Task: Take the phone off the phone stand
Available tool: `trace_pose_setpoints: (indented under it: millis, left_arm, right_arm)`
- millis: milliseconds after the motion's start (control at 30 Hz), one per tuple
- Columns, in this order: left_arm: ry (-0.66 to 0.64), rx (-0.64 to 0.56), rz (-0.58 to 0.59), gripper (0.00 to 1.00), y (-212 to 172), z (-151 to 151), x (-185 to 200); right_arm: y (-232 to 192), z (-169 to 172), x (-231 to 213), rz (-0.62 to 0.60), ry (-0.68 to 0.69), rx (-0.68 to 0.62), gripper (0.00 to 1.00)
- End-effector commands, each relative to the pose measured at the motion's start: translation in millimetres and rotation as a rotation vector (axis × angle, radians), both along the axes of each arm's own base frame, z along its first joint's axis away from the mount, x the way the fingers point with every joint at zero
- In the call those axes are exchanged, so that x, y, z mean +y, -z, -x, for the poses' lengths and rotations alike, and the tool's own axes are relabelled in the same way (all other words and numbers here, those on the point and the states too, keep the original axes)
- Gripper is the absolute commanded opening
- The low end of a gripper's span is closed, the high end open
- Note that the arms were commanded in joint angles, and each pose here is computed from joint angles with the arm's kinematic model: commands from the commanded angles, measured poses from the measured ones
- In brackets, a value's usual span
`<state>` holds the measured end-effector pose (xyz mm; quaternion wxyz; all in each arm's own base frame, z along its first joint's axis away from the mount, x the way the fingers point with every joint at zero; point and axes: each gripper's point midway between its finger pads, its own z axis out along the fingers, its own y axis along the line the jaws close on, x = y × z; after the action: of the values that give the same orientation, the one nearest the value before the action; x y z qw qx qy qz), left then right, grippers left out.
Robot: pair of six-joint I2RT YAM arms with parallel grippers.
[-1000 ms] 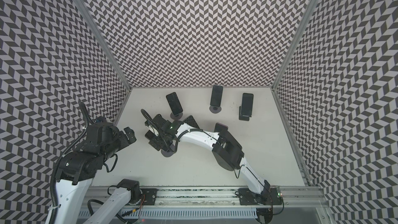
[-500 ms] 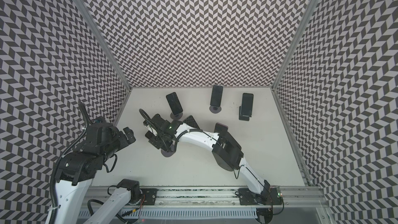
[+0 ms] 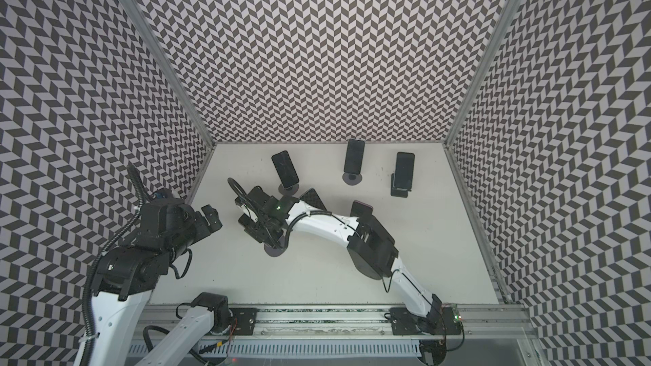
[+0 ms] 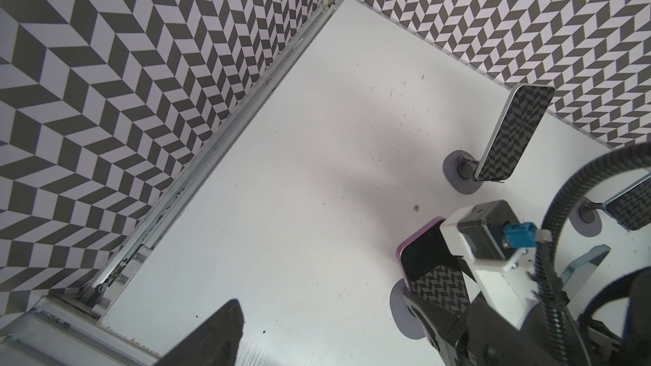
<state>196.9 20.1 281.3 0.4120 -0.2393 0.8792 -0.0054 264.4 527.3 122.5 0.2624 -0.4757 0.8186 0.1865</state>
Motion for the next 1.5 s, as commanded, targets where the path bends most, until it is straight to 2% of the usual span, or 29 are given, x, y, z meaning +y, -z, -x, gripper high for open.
trace_pose_setpoints:
  millis: [0,1067,1467]
  left_arm:
    - [-0.022,-0.055,-0.011,1.00,-15,-4,5]
    - [-0.019,-0.123,-0.019,1.00,-34,-11,5]
    - [-0.002,-0.147,-0.005,0.98,-36,-16,1]
  right_arm:
    - [-29,-3,5,-0.046,0.003,-0.050,0.64]
    - [-87,-9,11,-0.182,0.034,-0.105,0.62]
    - [-135,-10,3,-0.272,0.066,-0.116,0.62]
